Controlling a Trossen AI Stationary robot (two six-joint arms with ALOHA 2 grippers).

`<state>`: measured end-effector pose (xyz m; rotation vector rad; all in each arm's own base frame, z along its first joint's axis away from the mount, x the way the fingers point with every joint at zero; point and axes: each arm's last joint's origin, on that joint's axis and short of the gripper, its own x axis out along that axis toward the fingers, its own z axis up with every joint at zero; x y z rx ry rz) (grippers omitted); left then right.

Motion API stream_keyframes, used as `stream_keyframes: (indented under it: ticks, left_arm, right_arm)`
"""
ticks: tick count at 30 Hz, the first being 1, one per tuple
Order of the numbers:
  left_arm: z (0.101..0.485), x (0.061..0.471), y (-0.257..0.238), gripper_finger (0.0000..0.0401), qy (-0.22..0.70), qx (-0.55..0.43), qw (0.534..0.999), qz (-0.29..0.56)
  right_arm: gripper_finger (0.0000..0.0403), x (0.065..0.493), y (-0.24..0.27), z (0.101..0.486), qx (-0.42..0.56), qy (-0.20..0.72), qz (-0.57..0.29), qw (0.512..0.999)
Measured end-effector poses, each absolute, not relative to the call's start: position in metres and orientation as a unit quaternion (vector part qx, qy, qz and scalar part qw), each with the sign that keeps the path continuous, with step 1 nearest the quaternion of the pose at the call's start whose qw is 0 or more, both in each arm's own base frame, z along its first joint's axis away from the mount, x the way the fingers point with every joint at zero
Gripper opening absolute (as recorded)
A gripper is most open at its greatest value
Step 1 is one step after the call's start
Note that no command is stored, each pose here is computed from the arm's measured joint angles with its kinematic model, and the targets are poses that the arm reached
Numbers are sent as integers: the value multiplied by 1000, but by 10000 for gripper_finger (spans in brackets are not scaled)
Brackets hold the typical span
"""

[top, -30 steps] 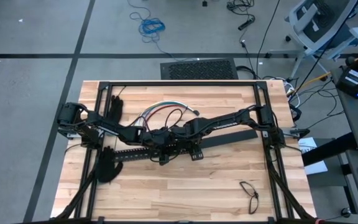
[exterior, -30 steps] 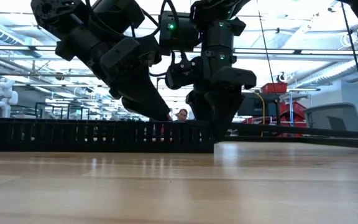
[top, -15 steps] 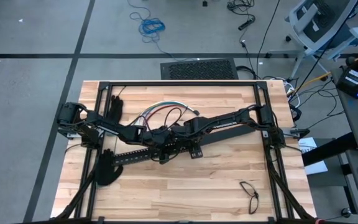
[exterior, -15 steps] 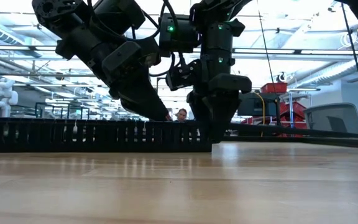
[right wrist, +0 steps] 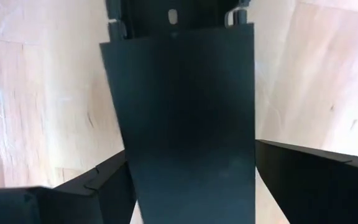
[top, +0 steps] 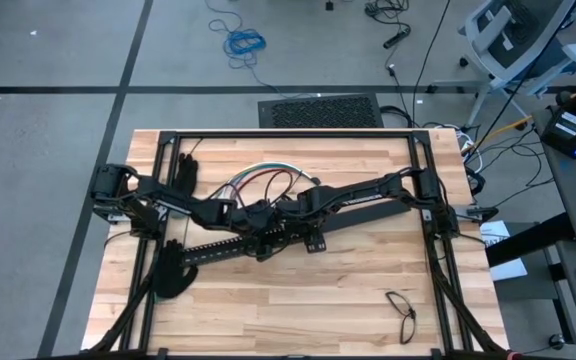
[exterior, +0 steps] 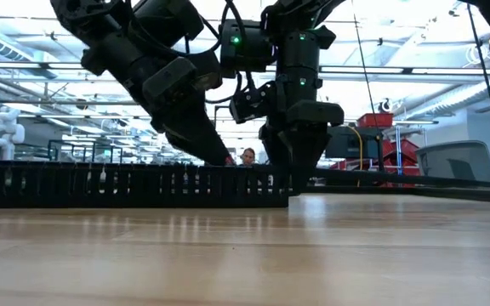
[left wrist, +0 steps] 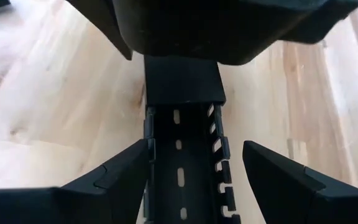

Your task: Ziptie cables

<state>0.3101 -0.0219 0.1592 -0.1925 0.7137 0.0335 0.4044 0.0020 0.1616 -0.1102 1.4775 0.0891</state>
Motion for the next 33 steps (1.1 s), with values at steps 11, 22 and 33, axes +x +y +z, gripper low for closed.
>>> stream_keyframes:
  ticks: [11,22,33]
  left_arm:
    - [177,309,-11,256,422,-43,906,10]
    - [206,284,-27,256,466,-66,882,13]
    - [200,258,-52,256,513,-68,853,73]
  right_arm:
    - [295,404,0,162,-61,674,33,735]
    - [295,406,0,162,-55,669,28,740]
    - [295,403,-1,160,-54,680,28,731]
